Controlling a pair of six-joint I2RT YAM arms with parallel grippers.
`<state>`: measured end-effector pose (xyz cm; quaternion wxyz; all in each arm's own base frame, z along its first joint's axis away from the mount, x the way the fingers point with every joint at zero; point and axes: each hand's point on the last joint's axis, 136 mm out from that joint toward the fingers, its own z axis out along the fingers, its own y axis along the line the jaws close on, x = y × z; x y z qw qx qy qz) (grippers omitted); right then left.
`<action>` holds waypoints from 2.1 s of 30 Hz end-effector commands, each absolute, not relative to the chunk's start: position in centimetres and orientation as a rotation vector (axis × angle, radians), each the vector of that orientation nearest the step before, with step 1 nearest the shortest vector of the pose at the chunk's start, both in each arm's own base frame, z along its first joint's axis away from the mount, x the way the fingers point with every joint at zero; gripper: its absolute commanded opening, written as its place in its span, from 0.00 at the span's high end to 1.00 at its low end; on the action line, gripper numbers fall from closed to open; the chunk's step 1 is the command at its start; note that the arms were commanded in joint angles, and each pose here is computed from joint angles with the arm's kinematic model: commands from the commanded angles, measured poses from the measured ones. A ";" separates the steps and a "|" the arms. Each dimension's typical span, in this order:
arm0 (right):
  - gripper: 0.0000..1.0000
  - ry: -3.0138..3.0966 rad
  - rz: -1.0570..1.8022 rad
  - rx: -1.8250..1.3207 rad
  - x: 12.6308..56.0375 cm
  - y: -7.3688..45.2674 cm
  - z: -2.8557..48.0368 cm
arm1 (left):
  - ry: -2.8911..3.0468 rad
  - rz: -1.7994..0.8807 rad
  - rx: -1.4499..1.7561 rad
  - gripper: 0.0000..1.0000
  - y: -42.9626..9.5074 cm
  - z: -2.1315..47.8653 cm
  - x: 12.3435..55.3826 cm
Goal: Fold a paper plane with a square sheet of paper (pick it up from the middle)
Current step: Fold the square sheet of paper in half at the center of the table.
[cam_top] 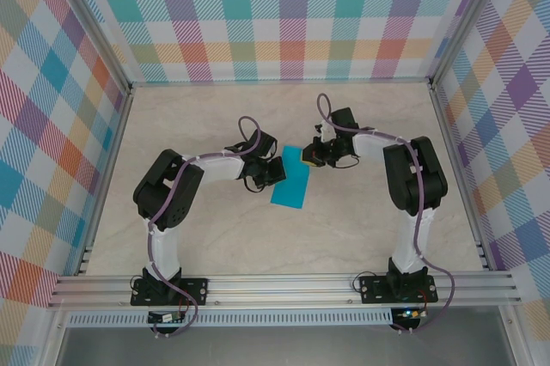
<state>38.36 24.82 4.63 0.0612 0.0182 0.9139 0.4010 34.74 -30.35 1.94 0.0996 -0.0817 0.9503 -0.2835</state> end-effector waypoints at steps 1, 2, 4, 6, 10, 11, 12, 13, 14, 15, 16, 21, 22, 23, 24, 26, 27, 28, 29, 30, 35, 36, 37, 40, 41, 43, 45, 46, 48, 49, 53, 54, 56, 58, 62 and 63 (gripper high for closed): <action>1.00 2.807 1.198 0.047 37.6 24.4 3.1 | 3.020 -0.631 -0.270 1.00 -27.8 -3.8 30.4; 1.00 2.811 1.188 0.047 37.5 24.3 2.7 | 3.020 -0.632 -0.270 1.00 -27.8 -3.7 30.4; 1.00 2.828 1.165 0.060 37.3 24.0 1.8 | 3.022 -0.627 -0.269 1.00 -27.7 -3.8 30.4; 1.00 2.840 1.142 0.066 37.2 23.8 1.0 | 3.022 -0.627 -0.266 1.00 -27.7 -3.8 30.3; 1.00 2.863 1.090 0.075 37.1 23.1 -0.5 | 3.024 -0.621 -0.264 1.00 -27.6 -3.9 30.2; 1.00 2.875 1.070 0.074 37.1 23.0 -0.9 | 3.025 -0.621 -0.266 1.00 -27.5 -3.9 30.2; 1.00 2.888 1.049 0.077 37.1 22.8 -1.3 | 3.025 -0.620 -0.266 1.00 -27.5 -3.9 30.2; 1.00 2.893 1.048 0.081 37.1 22.7 -1.3 | 3.024 -0.621 -0.267 1.00 -27.5 -3.9 30.2; 1.00 2.875 1.082 0.066 37.1 22.9 -0.7 | 3.024 -0.625 -0.267 1.00 -27.5 -3.9 30.2; 1.00 2.845 1.114 0.051 37.2 23.2 0.1 | 3.026 -0.623 -0.264 1.00 -27.5 -3.9 30.1; 0.99 2.823 1.136 0.042 37.4 23.4 0.9 | 3.026 -0.622 -0.265 1.00 -27.5 -3.9 30.1; 0.99 2.756 1.203 -0.009 39.1 24.1 4.6 | 3.030 -0.617 -0.264 1.00 -27.4 -4.0 30.0; 0.99 2.757 1.188 -0.008 39.4 23.9 4.6 | 3.028 -0.615 -0.265 1.00 -27.4 -4.0 30.0; 0.99 2.762 1.170 -0.006 39.8 23.8 4.4 | 3.029 -0.617 -0.265 1.00 -27.4 -4.0 29.9; 0.99 2.771 1.160 -0.004 40.0 23.7 4.2 | 3.028 -0.616 -0.266 1.00 -27.3 -4.0 29.9; 1.00 2.787 1.147 0.007 40.2 23.6 3.6 | 3.028 -0.614 -0.268 1.00 -27.3 -4.0 29.9; 1.00 2.794 1.142 0.011 40.3 23.6 3.2 | 3.030 -0.614 -0.268 1.00 -27.3 -4.0 29.9; 1.00 2.804 1.134 0.020 40.3 23.4 2.7 | 3.029 -0.617 -0.267 1.00 -27.3 -3.9 29.9; 1.00 2.808 1.129 0.023 40.3 23.4 2.4 | 3.029 -0.616 -0.267 1.00 -27.3 -4.0 29.9; 1.00 2.812 1.128 0.030 40.3 23.4 2.1 | 3.025 -0.619 -0.266 1.00 -27.4 -3.8 30.0; 1.00 2.854 1.058 0.097 40.3 22.4 0.0 | 3.028 -0.615 -0.266 1.00 -27.3 -3.9 29.9; 1.00 2.858 1.052 0.107 40.3 22.3 -0.3 | 3.029 -0.613 -0.265 1.00 -27.3 -3.9 29.9; 1.00 2.862 1.056 0.117 40.3 22.2 -0.5 | 3.028 -0.614 -0.264 1.00 -27.3 -3.9 29.9; 1.00 2.859 1.090 0.108 40.4 22.5 0.5 | 3.031 -0.604 -0.262 1.00 -27.2 -3.9 29.9; 1.00 2.852 1.092 0.101 40.6 22.6 1.1 | 3.032 -0.603 -0.261 1.00 -27.1 -4.0 29.8; 1.00 2.822 1.122 0.086 41.2 22.7 2.9 | 3.032 -0.601 -0.263 1.00 -27.1 -4.0 29.8; 1.00 2.794 1.153 0.096 41.9 22.5 4.1 | 3.031 -0.602 -0.264 1.00 -27.1 -4.0 29.8; 1.00 2.782 1.170 0.099 42.2 22.5 4.5 | 3.030 -0.602 -0.265 1.00 -27.1 -3.9 29.8; 1.00 2.777 1.185 0.108 42.6 22.4 4.7 | 3.032 -0.602 -0.265 1.00 -27.1 -4.0 29.8; 1.00 2.783 1.189 0.109 42.6 22.4 4.4 | 3.030 -0.602 -0.266 1.00 -27.1 -3.9 29.8; 1.00 2.808 1.189 0.135 42.3 22.3 2.9 | 3.028 -0.607 -0.262 1.00 -27.2 -3.9 30.0; 1.00 2.824 1.174 0.147 42.1 22.1 2.3 | 3.029 -0.609 -0.261 1.00 -27.3 -3.9 29.9; 1.00 2.842 1.151 0.162 41.8 21.8 1.3 | 3.030 -0.608 -0.260 1.00 -27.2 -3.8 29.9; 1.00 2.867 1.116 0.182 41.4 21.5 0.2 | 3.029 -0.605 -0.257 1.00 -27.2 -3.8 30.0; 1.00 2.923 1.003 0.235 40.9 20.2 -1.7 | 3.030 -0.610 -0.253 1.00 -27.4 -3.8 30.1; 1.00 2.931 0.981 0.238 40.9 20.0 -1.8 | 3.029 -0.612 -0.253 1.00 -27.4 -3.8 30.1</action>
